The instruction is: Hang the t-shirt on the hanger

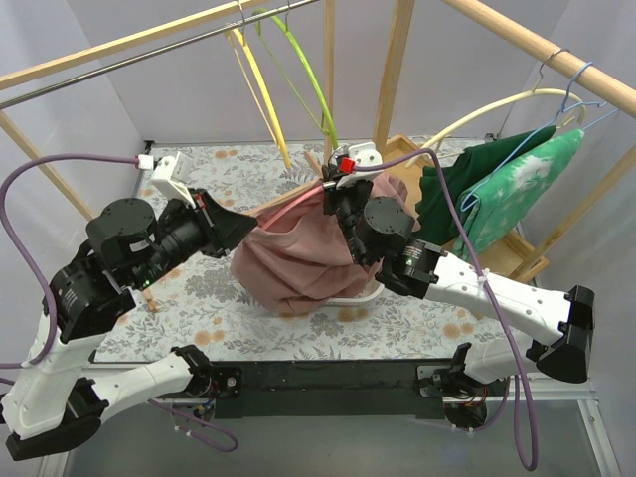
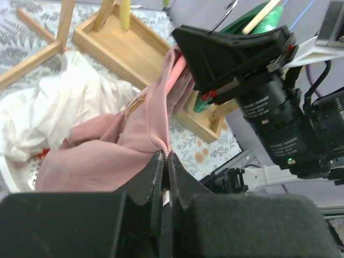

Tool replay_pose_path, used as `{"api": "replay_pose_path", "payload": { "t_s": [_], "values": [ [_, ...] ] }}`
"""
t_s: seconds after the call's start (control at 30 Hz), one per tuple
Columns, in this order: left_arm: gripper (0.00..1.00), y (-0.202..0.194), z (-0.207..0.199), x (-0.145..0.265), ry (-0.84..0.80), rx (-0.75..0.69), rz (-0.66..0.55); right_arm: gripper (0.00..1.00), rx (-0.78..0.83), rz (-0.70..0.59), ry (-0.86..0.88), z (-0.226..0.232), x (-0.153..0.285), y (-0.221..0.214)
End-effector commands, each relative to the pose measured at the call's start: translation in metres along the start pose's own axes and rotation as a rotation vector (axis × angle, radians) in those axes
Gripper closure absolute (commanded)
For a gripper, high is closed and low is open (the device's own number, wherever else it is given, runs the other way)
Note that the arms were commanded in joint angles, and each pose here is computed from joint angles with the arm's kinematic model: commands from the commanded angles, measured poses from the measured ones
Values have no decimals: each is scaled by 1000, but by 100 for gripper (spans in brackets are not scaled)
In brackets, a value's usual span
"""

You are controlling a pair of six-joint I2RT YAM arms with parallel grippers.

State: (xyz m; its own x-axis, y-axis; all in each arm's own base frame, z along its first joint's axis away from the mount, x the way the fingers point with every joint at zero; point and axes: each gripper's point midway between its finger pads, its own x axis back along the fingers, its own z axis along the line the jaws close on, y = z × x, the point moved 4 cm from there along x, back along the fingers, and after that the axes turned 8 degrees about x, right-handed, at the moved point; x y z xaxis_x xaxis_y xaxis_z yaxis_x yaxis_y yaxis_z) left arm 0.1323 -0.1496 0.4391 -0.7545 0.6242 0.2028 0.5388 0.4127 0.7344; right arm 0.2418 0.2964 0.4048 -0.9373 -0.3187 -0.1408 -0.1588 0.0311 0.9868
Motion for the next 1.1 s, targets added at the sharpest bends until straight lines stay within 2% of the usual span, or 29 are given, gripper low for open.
{"api": "replay_pose_path", "payload": {
  "t_s": [0.0, 0.13, 0.3, 0.43, 0.47, 0.57, 0.77, 0.9, 1.07],
  "values": [
    [100, 33, -38, -1, -142, -56, -71, 99, -71, -98, 40, -4, 1, 55],
    [100, 48, -55, -5, -199, -64, -114, 99, -95, -104, 93, 4, 3, 53],
    [96, 33, -41, -35, -96, -104, -21, 99, -128, -88, 193, 18, 7, 54],
    [83, 17, -32, -48, -68, -143, 60, 99, -133, -103, 242, 17, 13, 64],
    [76, 13, -32, -50, -76, -158, 77, 99, -130, -100, 246, 17, 13, 64],
    [63, 2, -29, -58, -77, -179, 142, 99, -145, -69, 260, 19, 16, 56],
    [40, 2, -22, -50, -50, -197, 134, 99, -157, -45, 274, 13, 27, 46],
    [38, 16, -17, -19, -18, -243, 86, 99, -139, -35, 277, 9, 30, 46],
    [42, -13, -5, 4, -63, -280, 210, 99, -118, -18, 295, 10, 32, 45]
  ]
}}
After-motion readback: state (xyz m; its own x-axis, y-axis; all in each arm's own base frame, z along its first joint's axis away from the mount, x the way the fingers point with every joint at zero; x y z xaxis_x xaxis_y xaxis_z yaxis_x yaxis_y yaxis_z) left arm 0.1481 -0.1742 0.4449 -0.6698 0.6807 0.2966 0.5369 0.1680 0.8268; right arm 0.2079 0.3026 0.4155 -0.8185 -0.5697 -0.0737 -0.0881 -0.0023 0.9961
